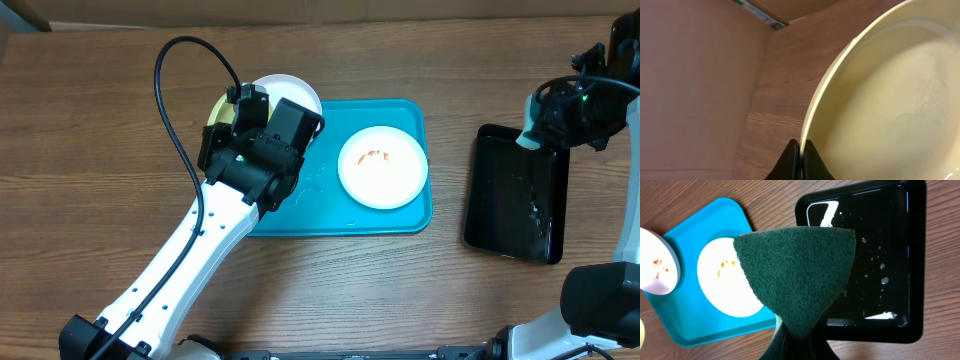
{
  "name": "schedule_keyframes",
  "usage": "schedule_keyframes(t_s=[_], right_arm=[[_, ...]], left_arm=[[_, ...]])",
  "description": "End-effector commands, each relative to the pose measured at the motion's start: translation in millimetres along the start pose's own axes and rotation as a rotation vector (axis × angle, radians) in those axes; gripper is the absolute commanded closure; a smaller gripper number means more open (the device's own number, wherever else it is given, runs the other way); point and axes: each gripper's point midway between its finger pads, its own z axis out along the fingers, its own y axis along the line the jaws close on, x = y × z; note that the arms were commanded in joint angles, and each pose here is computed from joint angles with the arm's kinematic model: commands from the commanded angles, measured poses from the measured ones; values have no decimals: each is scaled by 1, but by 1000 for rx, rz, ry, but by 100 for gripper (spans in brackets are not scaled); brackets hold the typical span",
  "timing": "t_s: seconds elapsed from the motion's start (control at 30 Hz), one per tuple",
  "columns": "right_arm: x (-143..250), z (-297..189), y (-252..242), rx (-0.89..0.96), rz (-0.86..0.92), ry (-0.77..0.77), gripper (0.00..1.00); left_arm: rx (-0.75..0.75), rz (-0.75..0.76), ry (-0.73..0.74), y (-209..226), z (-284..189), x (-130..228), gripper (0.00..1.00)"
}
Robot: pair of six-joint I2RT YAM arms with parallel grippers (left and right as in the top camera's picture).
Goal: Clean dirty plates on tray and stack at the side
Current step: 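Lift the yellow plate with the left gripper and carry it left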
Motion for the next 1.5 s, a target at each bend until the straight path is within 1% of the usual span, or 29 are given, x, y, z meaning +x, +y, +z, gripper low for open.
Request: schedule_keyframes(t_s=[0.0,0.33,0.57,0.63,0.73,0.8,0.9,1.07,1.17,1.3,1.47], right_arm=[[1,3,1,-9,-8,9,96],[1,3,2,-9,-8,9,96],[1,3,1,-9,-8,9,96],[1,3,1,-8,-8,10,96],[2,3,1,-7,-6,15,96],[4,3,0,-1,-4,22,96],[7,4,-2,5,-1,35,96],[12,17,-7,16,7,66,96],[18,34,-12,22,16,100,96],[27,59,-19,30,25,140,96],[33,87,-27,30,30,159,96]], left_arm=[[-67,-42,-46,21,-9,-13,96],[-75,-43,-50,22,-10,-14,96],[-41,-44,-65,14,-15,-16,96],[51,-45,-45,-2,-14,-14,96],[238,-63,16,-29,-10,-5,96],[340,-117,65,-41,-6,0,96],[441,-183,133,-48,2,7,96],[540,-276,225,-44,21,17,96],[587,-373,291,-36,35,24,96],[584,-499,373,-11,60,40,96],[480,-658,450,29,92,65,96]])
